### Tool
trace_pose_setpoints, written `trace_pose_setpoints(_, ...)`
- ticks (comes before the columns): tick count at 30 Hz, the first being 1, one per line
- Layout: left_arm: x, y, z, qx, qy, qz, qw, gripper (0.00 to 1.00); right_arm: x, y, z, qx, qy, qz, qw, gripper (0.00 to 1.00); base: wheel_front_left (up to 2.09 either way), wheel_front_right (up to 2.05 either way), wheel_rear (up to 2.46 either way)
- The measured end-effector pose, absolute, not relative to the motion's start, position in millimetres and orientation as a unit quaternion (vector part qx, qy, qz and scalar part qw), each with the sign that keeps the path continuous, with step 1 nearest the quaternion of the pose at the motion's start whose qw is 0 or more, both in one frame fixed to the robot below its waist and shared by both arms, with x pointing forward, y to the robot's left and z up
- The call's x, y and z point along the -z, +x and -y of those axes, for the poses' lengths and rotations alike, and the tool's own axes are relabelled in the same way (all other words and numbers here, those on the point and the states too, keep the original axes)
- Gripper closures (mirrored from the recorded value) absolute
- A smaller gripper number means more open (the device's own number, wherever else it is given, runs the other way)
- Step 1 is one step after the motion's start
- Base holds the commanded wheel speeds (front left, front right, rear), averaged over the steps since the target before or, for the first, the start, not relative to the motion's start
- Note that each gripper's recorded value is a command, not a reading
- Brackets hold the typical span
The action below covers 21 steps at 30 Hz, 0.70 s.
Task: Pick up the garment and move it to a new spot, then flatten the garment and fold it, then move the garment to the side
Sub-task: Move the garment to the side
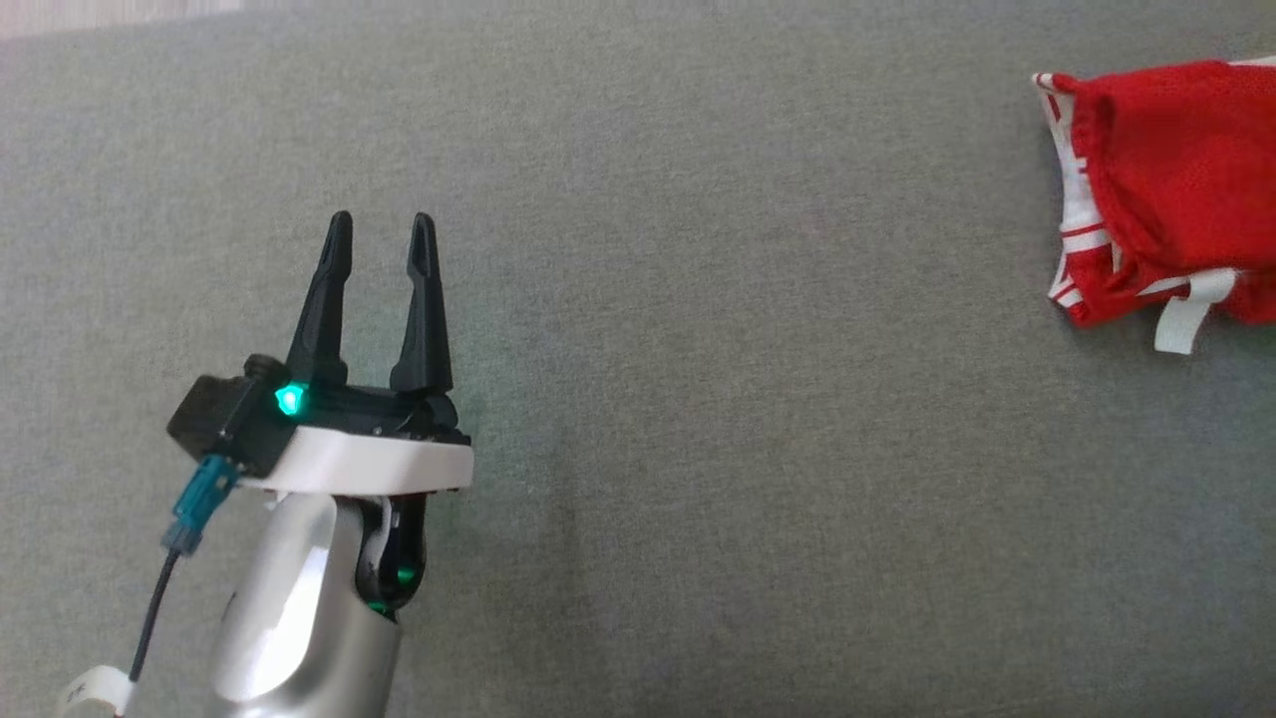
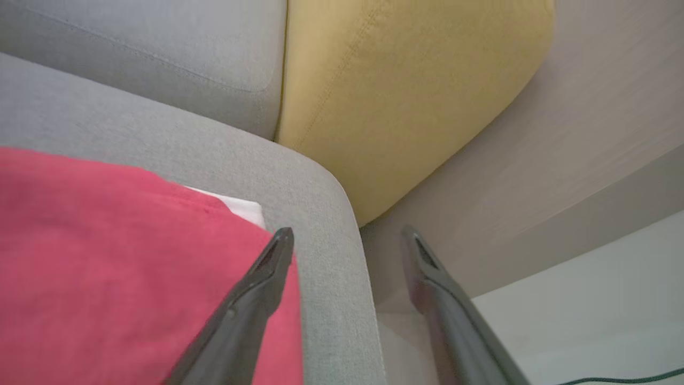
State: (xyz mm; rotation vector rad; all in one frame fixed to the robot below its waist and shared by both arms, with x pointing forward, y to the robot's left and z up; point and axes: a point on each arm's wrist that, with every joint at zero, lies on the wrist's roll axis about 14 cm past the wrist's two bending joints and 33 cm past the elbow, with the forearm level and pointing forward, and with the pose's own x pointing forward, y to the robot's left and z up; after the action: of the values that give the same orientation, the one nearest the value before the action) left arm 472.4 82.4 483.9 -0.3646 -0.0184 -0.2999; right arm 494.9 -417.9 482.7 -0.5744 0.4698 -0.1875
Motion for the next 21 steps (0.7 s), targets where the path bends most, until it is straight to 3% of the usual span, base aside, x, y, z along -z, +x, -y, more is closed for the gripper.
trace_pose_setpoints(6, -502.4, 468.5, -83.3, 0.15, -0.179, 0.03, 0.972, 0.0, -511.6, 504.5, 384.9, 0.075, -0.26, -0.158, 0.95, 0.0, 0.0, 0.0, 0.0)
trace_pose_setpoints(13, -522.6, 447.5, -90.7, 0.143, -0.176, 0.051, 0.973, 0.0, -560.4, 510.7, 311.2, 0.028, -0.201, -0.039, 0.978, 0.0, 0.0, 0.0, 0.0)
trace_pose_setpoints(21, -545.6, 412.1, -115.3, 0.115, -0.171, 0.083, 0.975, 0.0, -583.2, 476.3, 213.5, -0.033, -0.035, 0.07, 0.996, 0.0, 0.0, 0.0, 0.0)
